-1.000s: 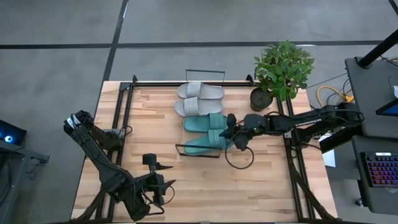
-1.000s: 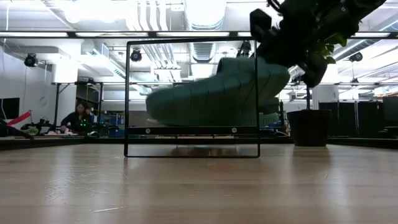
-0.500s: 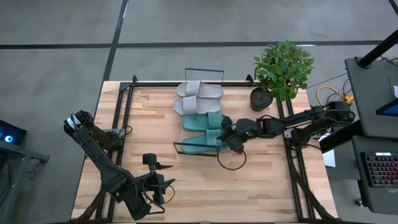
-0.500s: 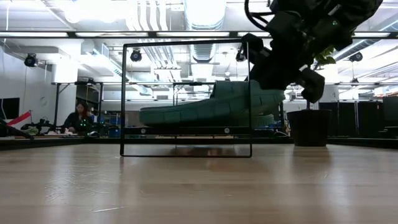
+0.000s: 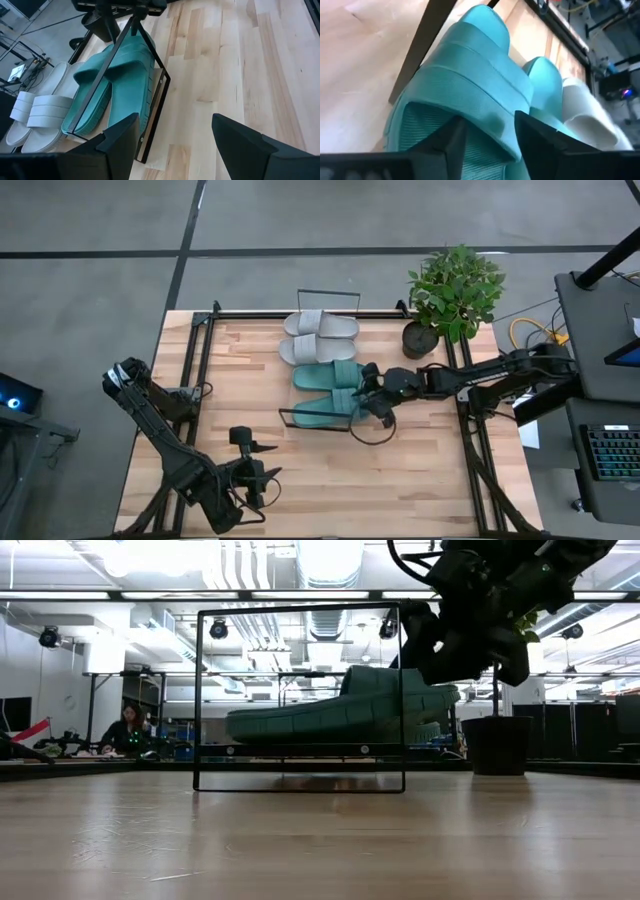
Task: Pick and place slides into the shelf
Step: Put the green slipper on the shelf
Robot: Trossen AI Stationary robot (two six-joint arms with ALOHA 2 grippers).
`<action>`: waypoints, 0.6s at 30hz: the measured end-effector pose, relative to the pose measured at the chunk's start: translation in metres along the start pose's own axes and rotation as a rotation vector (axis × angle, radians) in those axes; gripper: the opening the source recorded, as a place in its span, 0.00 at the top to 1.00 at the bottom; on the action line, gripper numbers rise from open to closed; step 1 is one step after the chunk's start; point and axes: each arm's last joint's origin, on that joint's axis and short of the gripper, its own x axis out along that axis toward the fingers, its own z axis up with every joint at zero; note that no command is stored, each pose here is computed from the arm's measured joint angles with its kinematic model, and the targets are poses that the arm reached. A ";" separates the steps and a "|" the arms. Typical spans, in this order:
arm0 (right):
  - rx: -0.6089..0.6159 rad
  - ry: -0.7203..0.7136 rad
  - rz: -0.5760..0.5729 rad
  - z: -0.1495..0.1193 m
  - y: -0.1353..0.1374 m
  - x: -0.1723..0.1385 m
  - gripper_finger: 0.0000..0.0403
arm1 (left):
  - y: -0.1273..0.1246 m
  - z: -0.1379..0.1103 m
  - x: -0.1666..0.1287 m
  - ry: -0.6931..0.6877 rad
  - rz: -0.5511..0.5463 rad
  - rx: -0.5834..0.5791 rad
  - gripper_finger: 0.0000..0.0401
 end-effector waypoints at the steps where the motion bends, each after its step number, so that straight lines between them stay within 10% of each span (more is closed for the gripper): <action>1: 0.016 0.005 0.005 0.000 0.000 -0.001 0.60 | 0.000 0.000 0.000 0.000 0.000 0.000 0.41; 18: 0.293 0.140 0.063 0.023 -0.022 -0.038 0.61 | 0.000 0.000 0.000 0.001 -0.001 0.001 0.41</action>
